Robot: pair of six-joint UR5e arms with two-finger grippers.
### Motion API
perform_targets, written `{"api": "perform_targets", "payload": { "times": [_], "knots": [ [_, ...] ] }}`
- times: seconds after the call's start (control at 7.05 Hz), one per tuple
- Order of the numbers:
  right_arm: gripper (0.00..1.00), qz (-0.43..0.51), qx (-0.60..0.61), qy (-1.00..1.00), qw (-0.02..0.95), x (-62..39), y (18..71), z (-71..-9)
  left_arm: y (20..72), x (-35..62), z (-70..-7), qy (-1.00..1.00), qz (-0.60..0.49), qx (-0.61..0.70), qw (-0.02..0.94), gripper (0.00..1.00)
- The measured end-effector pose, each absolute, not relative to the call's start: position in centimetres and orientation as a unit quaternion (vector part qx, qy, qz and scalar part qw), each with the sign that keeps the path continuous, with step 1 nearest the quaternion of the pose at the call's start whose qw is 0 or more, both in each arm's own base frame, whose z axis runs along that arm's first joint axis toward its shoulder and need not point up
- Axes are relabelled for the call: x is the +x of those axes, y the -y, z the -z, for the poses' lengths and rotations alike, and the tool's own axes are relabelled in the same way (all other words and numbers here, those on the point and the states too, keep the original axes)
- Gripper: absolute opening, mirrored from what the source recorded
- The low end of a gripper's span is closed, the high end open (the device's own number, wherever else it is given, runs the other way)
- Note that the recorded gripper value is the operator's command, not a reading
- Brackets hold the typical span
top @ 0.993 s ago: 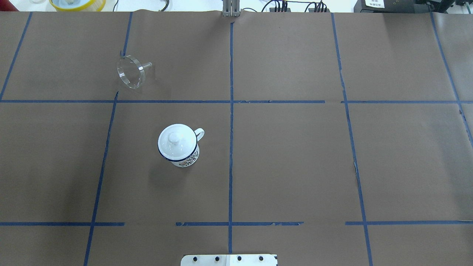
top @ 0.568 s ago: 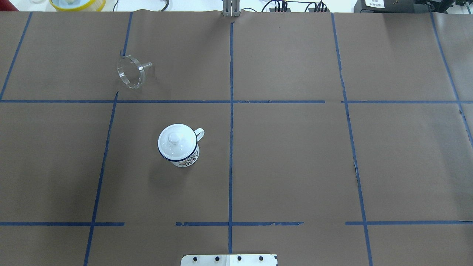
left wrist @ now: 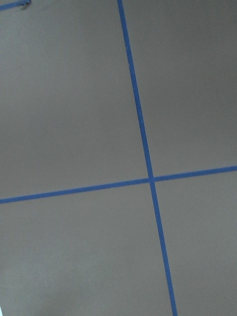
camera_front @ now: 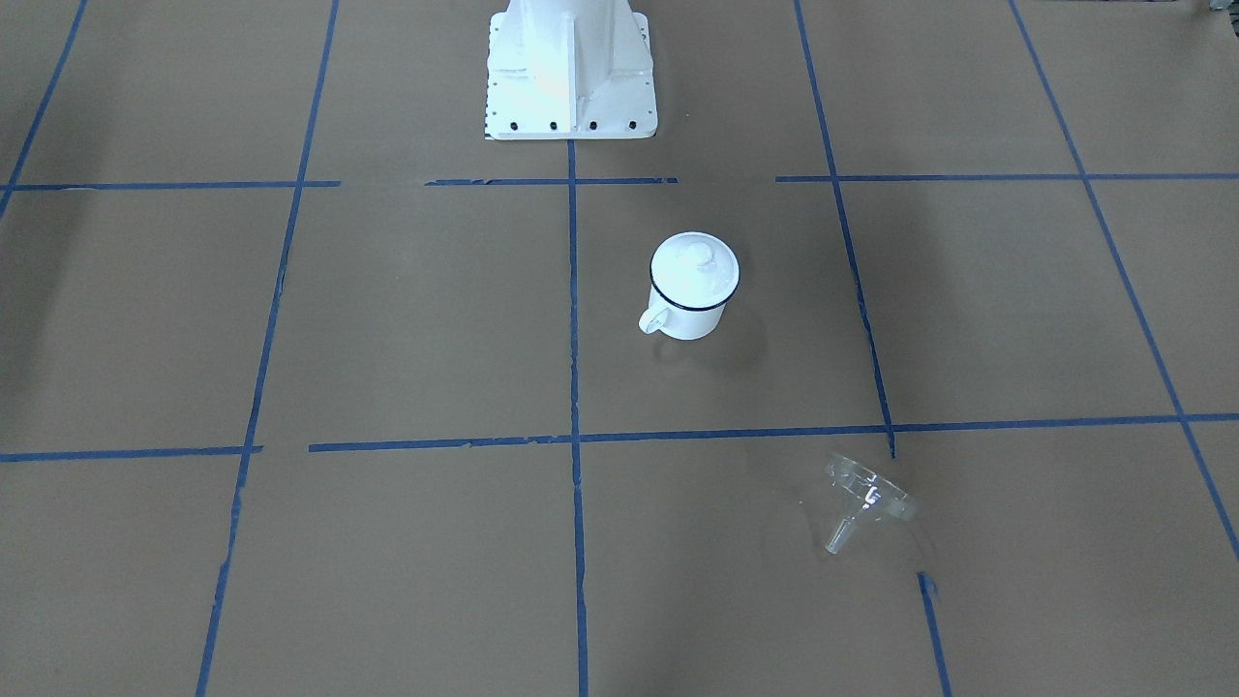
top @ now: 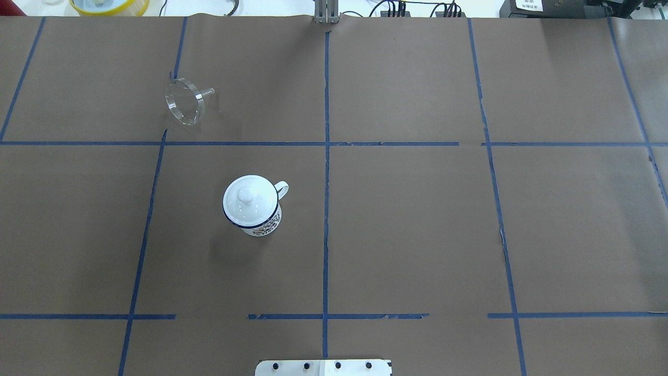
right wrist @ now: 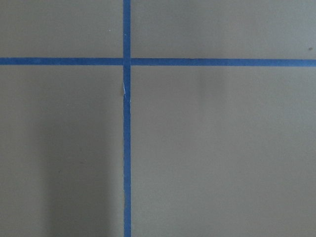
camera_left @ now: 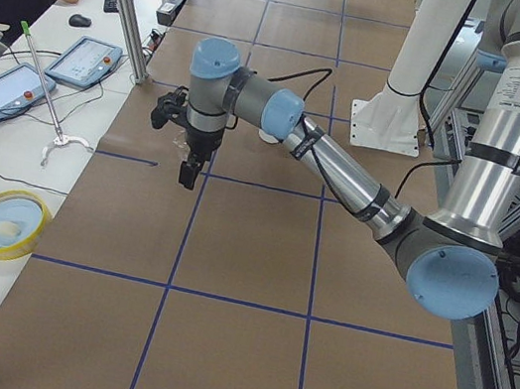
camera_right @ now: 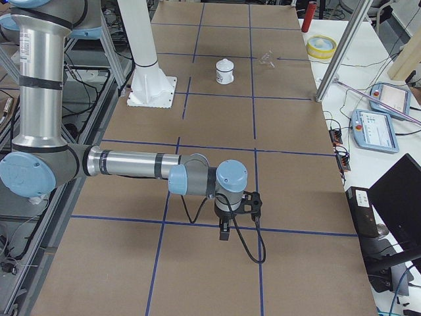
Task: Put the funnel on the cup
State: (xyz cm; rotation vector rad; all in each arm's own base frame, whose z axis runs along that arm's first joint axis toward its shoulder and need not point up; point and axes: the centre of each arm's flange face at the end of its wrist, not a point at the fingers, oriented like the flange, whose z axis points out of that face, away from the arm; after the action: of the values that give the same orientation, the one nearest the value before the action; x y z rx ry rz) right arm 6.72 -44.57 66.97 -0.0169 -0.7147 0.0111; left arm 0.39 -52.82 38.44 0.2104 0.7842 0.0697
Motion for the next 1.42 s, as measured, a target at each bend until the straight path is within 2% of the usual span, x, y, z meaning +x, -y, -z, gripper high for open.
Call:
{"api": "perform_targets", "payload": {
  "times": [0.43,0.85,1.42],
  "knots": [
    [1.00,-0.006,-0.009,0.350,0.937,6.7,44.5,-67.0,52.5,13.9,-27.3,-0.431,-0.025,0.074,0.899,1.00],
    [1.00,-0.006,-0.009,0.350,0.937,6.7,44.5,-67.0,49.6,26.4,-20.4,-0.434,-0.057,0.069,0.896,1.00],
    [1.00,-0.005,-0.009,0.350,0.937,6.7,44.6,-67.0,46.1,36.6,-18.8,-0.435,-0.058,0.054,0.897,1.00]
  ]
}}
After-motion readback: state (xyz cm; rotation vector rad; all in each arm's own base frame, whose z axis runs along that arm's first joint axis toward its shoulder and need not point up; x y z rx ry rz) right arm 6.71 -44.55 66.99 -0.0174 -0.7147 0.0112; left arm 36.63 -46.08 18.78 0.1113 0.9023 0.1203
